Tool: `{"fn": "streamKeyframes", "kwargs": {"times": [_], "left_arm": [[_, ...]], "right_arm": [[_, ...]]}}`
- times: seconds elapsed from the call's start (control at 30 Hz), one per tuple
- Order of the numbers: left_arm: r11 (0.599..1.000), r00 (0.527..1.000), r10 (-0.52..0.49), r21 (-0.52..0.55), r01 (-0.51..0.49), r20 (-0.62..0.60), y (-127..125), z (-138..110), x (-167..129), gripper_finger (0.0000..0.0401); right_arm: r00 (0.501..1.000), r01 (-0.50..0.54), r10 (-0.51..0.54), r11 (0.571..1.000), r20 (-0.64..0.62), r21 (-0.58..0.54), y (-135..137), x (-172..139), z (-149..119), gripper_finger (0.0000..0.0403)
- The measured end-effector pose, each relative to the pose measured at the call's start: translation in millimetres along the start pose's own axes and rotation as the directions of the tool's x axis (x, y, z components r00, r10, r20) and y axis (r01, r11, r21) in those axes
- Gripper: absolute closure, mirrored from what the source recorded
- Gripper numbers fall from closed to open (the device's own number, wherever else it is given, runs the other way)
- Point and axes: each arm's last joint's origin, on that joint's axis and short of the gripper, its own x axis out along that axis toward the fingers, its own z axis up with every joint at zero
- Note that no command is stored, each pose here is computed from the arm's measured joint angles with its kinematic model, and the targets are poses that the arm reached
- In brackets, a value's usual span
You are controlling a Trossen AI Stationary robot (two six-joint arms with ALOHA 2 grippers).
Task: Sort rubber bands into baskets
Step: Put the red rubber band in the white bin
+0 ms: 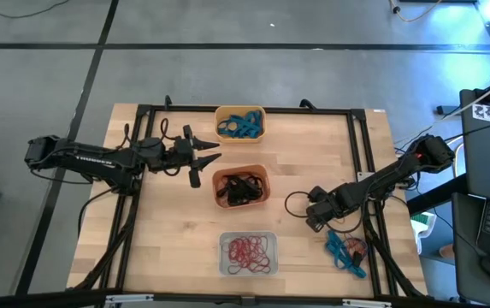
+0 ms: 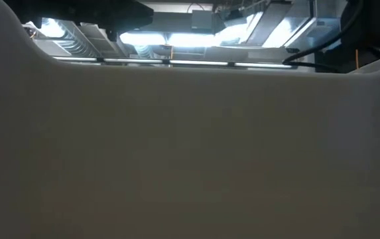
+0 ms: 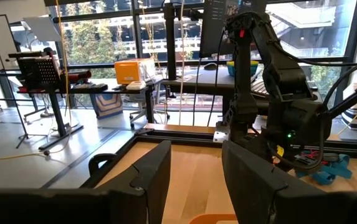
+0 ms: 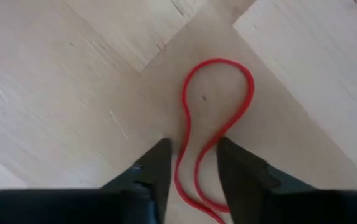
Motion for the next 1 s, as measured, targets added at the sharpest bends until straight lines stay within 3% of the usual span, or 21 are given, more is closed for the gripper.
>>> {"fn": "streamKeyframes", "kwargs": {"times": [0.43, 0.73, 1.0], "left_arm": [[1.000, 1.000, 0.000, 0.000, 0.000, 0.000, 0.0, 0.0, 0.0, 0.0260], [1.000, 1.000, 0.000, 0.000, 0.000, 0.000, 0.0, 0.0, 0.0, 0.0260], [1.000, 1.000, 0.000, 0.001, 0.000, -0.001, 0.0, -0.1, 0.0, 0.0260]], "right_arm": [[1.000, 0.009, -0.009, 0.998, 0.012, -0.061, -0.5, 0.4, 0.2, 0.0394], [0.999, 0.019, -0.014, 0.993, 0.042, -0.115, 1.5, -1.7, 1.8, 0.0401], [0.985, -0.002, 0.036, 0.980, 0.170, -0.197, 21.8, -22.4, 13.7, 0.0402]]}}
